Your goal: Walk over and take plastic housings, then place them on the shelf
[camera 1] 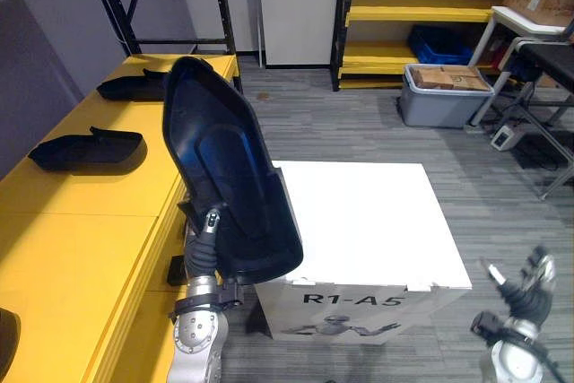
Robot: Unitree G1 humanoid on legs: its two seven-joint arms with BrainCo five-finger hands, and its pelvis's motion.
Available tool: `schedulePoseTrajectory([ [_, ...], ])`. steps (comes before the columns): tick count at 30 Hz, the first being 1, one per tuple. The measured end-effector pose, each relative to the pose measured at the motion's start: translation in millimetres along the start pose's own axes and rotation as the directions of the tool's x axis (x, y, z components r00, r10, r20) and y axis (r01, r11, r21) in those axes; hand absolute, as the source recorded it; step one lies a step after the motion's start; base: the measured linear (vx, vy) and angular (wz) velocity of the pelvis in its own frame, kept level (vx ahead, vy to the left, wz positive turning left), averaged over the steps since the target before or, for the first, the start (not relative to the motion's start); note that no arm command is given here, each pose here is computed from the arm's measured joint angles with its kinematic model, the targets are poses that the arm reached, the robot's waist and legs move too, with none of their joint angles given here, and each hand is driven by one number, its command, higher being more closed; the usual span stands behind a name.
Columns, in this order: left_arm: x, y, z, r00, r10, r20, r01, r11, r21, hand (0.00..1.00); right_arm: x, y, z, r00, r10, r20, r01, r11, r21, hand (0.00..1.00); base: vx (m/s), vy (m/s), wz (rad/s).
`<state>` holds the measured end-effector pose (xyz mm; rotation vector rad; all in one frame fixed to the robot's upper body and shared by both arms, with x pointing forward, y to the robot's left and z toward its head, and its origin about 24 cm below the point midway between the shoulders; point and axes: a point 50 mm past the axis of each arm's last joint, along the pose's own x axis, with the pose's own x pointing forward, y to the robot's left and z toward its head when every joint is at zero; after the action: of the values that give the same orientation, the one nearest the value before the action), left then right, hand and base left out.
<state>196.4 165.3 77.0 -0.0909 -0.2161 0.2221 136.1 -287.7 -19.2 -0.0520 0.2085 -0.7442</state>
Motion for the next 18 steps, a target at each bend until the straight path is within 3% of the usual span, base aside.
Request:
schedulePoseTrajectory([
  [5,-1.2,3.7,5.1,0.999,0.021,0.026,-0.021,1.000,-0.014,1.00,-30.9,16.9,-69.6,0.933,0.148,-0.327,-0.163,0.986,-0.020,0.00,-0.01,0.001,0.05],
  [11,-5.3,4.2,2.1,1.000,0.026,0.006,-0.026,0.999,-0.021,1.00,-61.8,43.3,-103.0,0.816,0.311,-0.487,-0.355,0.935,0.002,0.00,-0.01,0.012,0.14],
  [18,-7.3,3.0,0.5,1.000,0.031,-0.005,-0.031,0.999,-0.034,1.00,-76.3,61.0,-122.4,0.719,0.375,-0.585,-0.464,0.886,-0.002,0.00,0.01,0.001,0.42],
])
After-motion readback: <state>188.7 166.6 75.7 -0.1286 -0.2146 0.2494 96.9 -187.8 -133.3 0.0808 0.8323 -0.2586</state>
